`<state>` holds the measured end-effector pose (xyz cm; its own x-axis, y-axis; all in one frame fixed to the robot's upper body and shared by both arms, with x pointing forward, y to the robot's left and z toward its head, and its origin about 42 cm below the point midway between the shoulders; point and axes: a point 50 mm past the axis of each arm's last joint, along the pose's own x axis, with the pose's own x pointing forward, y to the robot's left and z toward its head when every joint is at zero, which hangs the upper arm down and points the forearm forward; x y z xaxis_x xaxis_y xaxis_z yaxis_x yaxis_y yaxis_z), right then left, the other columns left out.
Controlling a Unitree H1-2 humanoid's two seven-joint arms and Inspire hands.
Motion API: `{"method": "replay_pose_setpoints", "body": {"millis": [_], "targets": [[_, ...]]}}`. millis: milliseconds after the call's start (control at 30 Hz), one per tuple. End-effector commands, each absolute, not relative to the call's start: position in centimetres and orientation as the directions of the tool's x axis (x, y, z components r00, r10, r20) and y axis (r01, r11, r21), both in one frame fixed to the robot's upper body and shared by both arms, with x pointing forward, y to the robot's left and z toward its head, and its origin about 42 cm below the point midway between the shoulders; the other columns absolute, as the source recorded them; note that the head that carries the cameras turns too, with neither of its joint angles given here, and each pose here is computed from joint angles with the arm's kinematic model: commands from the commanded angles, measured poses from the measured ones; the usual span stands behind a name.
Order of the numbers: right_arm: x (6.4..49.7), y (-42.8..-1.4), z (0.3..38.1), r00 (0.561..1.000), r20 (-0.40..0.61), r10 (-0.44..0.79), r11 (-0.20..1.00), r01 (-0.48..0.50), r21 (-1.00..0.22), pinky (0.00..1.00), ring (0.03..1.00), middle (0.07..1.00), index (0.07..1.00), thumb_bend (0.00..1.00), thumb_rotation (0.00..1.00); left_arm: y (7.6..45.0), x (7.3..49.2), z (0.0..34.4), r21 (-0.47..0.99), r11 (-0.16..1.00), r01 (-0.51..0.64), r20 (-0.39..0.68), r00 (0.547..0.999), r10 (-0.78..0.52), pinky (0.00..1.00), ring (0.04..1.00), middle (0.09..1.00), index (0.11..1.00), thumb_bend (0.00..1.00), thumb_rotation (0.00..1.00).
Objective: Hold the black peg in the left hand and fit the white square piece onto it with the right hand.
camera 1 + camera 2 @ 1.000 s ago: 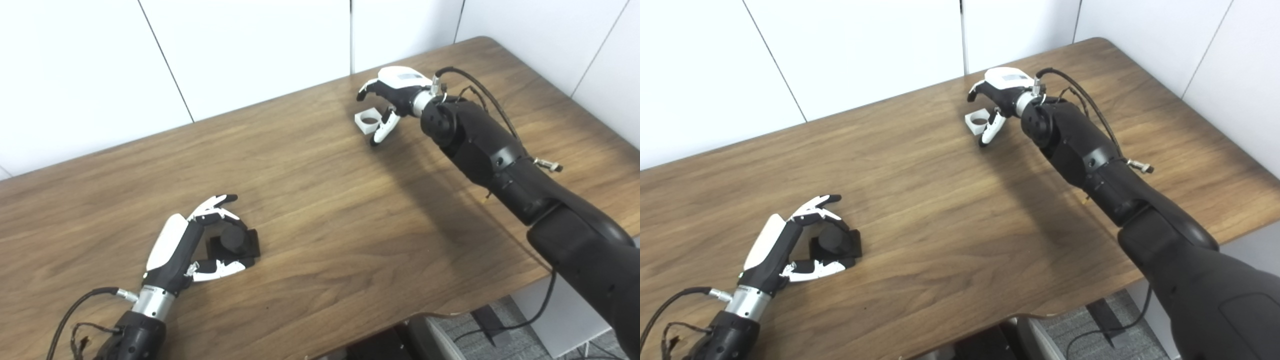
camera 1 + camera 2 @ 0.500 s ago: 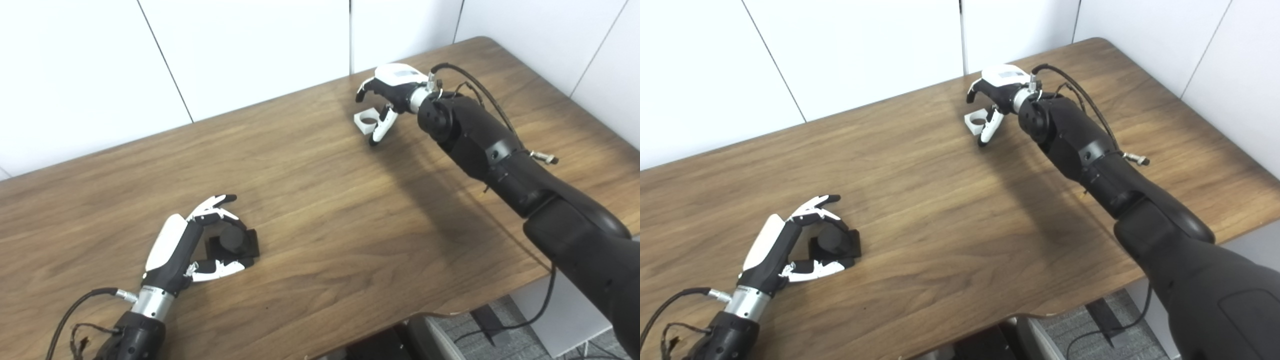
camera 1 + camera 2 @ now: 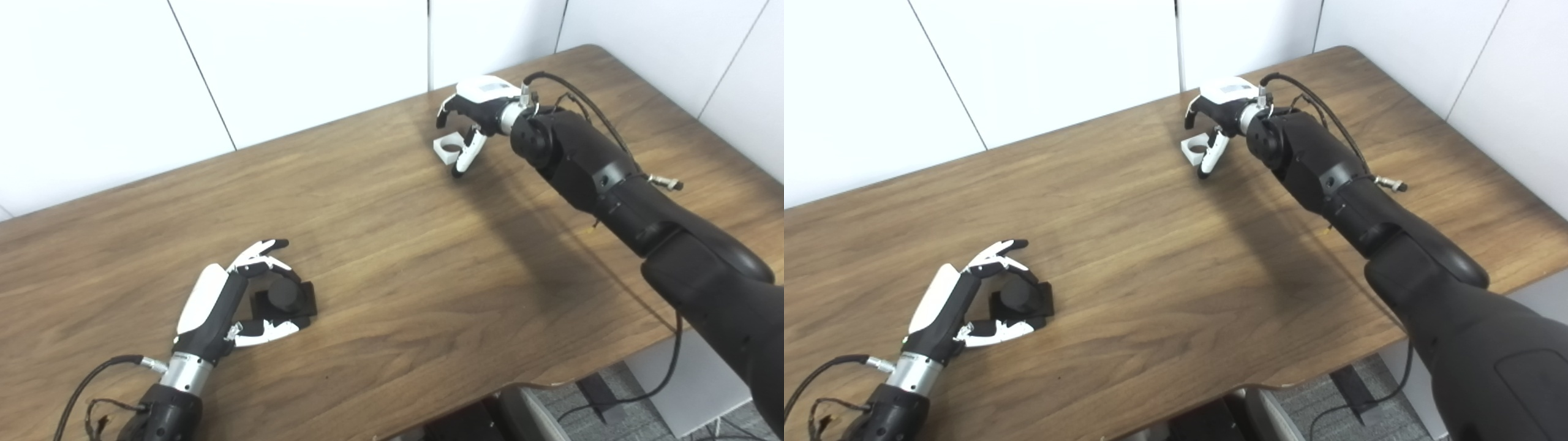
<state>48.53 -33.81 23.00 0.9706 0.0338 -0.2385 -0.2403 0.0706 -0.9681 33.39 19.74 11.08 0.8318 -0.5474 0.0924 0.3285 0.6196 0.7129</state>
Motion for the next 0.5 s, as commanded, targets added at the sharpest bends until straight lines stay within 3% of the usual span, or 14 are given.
{"method": "replay_pose_setpoints", "body": {"millis": [0,467], "targets": [[49.21,-35.30,24.82,0.979,-0.202,-0.006,0.017,-0.202,-0.979,0.70,0.830,0.872,0.704,0.73,0.20,21.37,30.26,6.53,0.702,0.566,0.433,-0.099,0.846,-0.524,0.79,0.908,0.869,0.491,0.52,0.07],[48.99,-36.10,23.97,0.969,-0.241,-0.055,0.015,-0.241,-0.970,0.68,0.817,0.848,0.683,0.73,0.21,21.49,30.04,6.57,0.700,0.565,0.436,-0.100,0.844,-0.528,0.79,0.905,0.872,0.491,0.52,0.07]]}}
